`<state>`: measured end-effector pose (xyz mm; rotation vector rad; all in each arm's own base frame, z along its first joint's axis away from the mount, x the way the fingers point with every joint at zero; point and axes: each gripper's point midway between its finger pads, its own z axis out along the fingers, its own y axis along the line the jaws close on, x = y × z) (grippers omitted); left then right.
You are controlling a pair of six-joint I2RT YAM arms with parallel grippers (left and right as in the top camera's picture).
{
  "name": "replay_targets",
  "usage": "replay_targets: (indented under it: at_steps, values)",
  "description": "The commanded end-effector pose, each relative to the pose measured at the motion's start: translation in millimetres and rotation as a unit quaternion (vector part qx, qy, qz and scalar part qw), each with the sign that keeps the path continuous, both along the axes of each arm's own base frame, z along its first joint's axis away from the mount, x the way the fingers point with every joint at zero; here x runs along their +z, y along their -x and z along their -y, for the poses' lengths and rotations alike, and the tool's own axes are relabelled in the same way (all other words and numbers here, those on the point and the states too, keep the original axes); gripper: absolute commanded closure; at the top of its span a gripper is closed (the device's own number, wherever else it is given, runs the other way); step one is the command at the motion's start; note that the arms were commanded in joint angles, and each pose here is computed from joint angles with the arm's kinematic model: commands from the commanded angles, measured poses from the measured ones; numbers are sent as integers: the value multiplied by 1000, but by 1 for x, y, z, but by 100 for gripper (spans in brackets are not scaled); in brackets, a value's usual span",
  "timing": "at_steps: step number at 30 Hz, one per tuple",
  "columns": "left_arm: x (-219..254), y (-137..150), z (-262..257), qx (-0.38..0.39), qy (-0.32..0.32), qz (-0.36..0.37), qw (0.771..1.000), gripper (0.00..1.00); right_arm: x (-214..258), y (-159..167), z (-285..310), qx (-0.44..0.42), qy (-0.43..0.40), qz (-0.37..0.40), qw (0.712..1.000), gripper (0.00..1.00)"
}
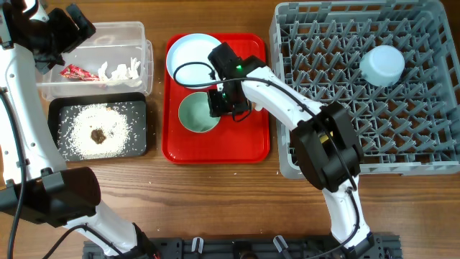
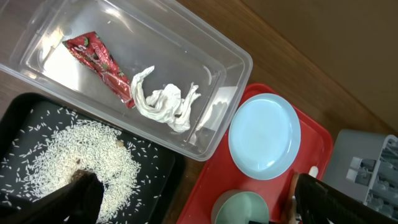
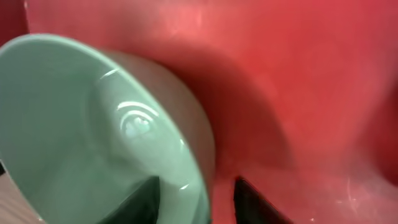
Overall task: Sort waste into correct bins and load items into the dishwasher rack
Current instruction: 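Grasp the green bowl rim on the red tray with the right gripper, then carry the green bowl to the rack's back row and release it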
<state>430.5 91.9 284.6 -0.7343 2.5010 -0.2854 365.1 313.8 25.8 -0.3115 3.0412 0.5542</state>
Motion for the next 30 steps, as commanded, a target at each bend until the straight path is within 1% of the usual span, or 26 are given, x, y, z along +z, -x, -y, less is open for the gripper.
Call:
replay_targets:
  at_steps: [1,2,4,6,8,9,10,11,12,13,14,15,16,18,20,21,24,26,30]
  values:
    - [14,6,-1,7,-5,15,1000,0,-4,-2,-1,-20,-4,-9,1000,92]
    - [14,6,-1,7,-5,15,1000,0,-4,-2,-2,-22,-5,-9,1000,96]
    - [14,6,-1,7,-5,15,1000,0,3,-7,1,-25,0,0,1000,96]
    - [14,6,-1,7,-5,15,1000,0,29,-20,14,-36,21,31,999,96]
    - [14,6,-1,7,-5,15,1000,0,96,-52,51,-71,49,117,989,96]
    - [14,6,-1,7,-5,15,1000,0,129,-66,76,-101,69,162,979,96]
    - [14,6,-1,7,-5,15,1000,0,179,-86,123,-157,114,238,952,96]
    - [14,6,-1,7,-5,15,1000,0,203,-94,150,-190,144,278,931,96]
    - [14,6,-1,7,-5,15,1000,0,233,-100,187,-236,189,326,896,96]
    - [14,6,-1,7,-5,15,1000,0,268,-104,236,-296,256,379,839,96]
    - [14,6,-1,7,-5,15,1000,0,283,-106,263,-319,299,400,805,96]
    - [14,6,-1,7,-5,15,1000,0,295,-111,285,-323,340,417,779,95]
    - [14,6,-1,7,-5,15,1000,0,298,-120,303,-317,375,424,761,96]
    - [14,6,-1,7,-5,15,1000,0,290,-140,324,-302,411,426,748,96]
    - [14,6,-1,7,-5,15,1000,0,269,-166,340,-266,458,419,738,96]
    - [14,6,-1,7,-5,15,1000,0,259,-174,344,-244,484,410,733,96]
    - [14,6,-1,7,-5,15,1000,0,227,-184,354,-177,587,361,702,96]
    - [14,6,-1,7,-5,15,1000,0,209,-188,354,-149,610,340,700,96]
    - [14,6,-1,7,-5,15,1000,0,186,-192,349,-131,615,326,706,96]
